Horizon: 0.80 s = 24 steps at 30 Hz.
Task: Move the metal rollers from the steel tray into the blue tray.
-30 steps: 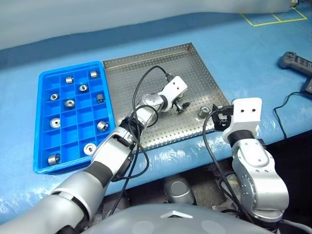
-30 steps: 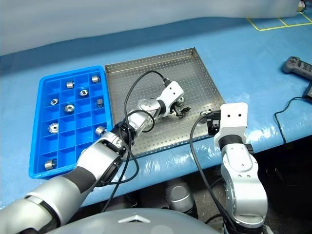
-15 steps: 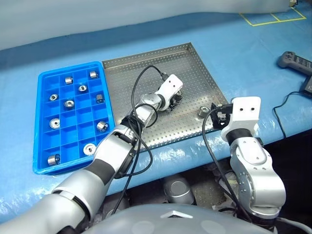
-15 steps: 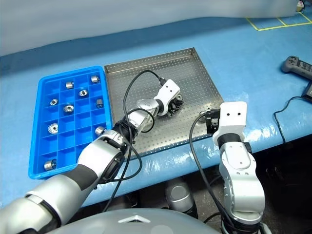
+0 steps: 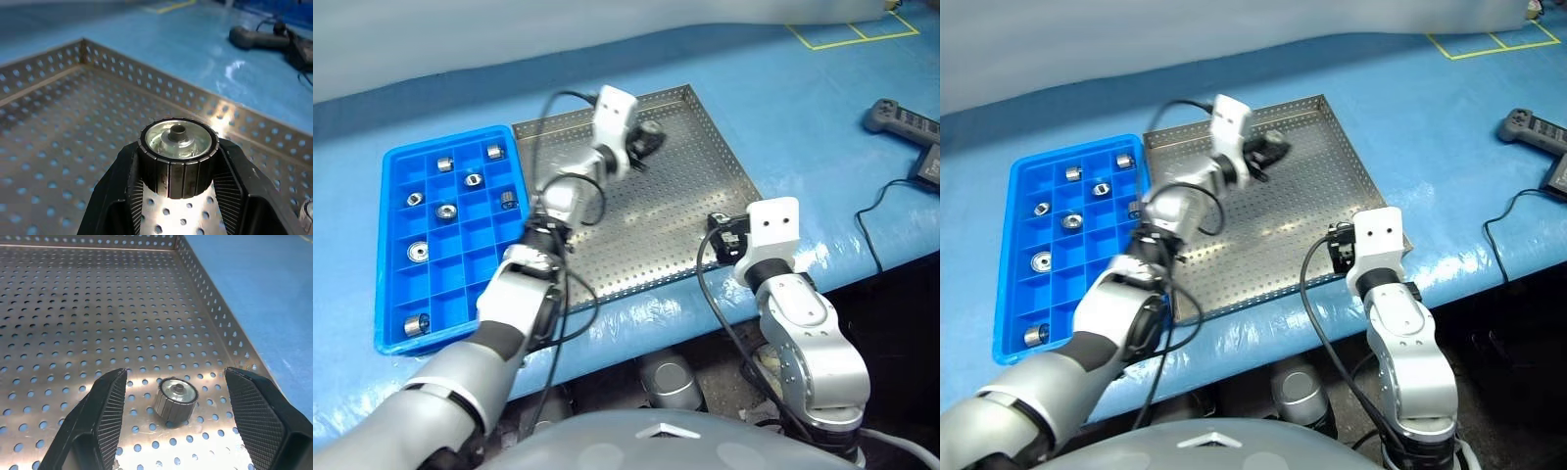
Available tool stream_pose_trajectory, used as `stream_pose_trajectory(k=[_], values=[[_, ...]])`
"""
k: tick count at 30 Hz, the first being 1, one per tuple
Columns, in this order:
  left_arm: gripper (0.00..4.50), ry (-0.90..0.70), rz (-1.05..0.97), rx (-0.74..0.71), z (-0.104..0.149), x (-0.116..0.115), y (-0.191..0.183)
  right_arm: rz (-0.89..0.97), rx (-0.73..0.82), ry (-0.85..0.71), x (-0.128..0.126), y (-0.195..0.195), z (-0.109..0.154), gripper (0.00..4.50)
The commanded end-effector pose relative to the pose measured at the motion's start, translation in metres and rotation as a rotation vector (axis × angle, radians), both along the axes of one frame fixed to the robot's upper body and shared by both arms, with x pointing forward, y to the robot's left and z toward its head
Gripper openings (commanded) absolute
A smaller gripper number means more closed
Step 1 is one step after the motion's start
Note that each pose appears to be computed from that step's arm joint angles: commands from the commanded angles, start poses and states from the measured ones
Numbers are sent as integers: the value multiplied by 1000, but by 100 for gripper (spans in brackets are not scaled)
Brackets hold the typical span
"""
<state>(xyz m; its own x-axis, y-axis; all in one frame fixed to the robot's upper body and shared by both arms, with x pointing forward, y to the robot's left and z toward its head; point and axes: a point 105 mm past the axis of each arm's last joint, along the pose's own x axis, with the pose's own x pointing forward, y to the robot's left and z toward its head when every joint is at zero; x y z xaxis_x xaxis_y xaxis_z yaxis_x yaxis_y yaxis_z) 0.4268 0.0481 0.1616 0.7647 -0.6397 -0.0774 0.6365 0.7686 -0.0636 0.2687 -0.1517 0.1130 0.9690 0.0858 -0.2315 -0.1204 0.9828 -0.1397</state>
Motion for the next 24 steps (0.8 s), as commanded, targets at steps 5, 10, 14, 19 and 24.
stream_pose_trajectory(k=[5,10,14,19,24], values=[[171,-62,257,212,34,-43,115,170,24,-42,14,31,8,336],[171,-28,386,359,25,-76,156,264,27,-37,22,48,8,336],[171,49,434,341,7,-90,166,312,21,-33,26,56,7,336],[171,107,442,322,-10,-100,166,338,19,-35,28,59,9,336],[171,127,419,301,-19,-96,154,344,12,-30,28,60,8,336]])
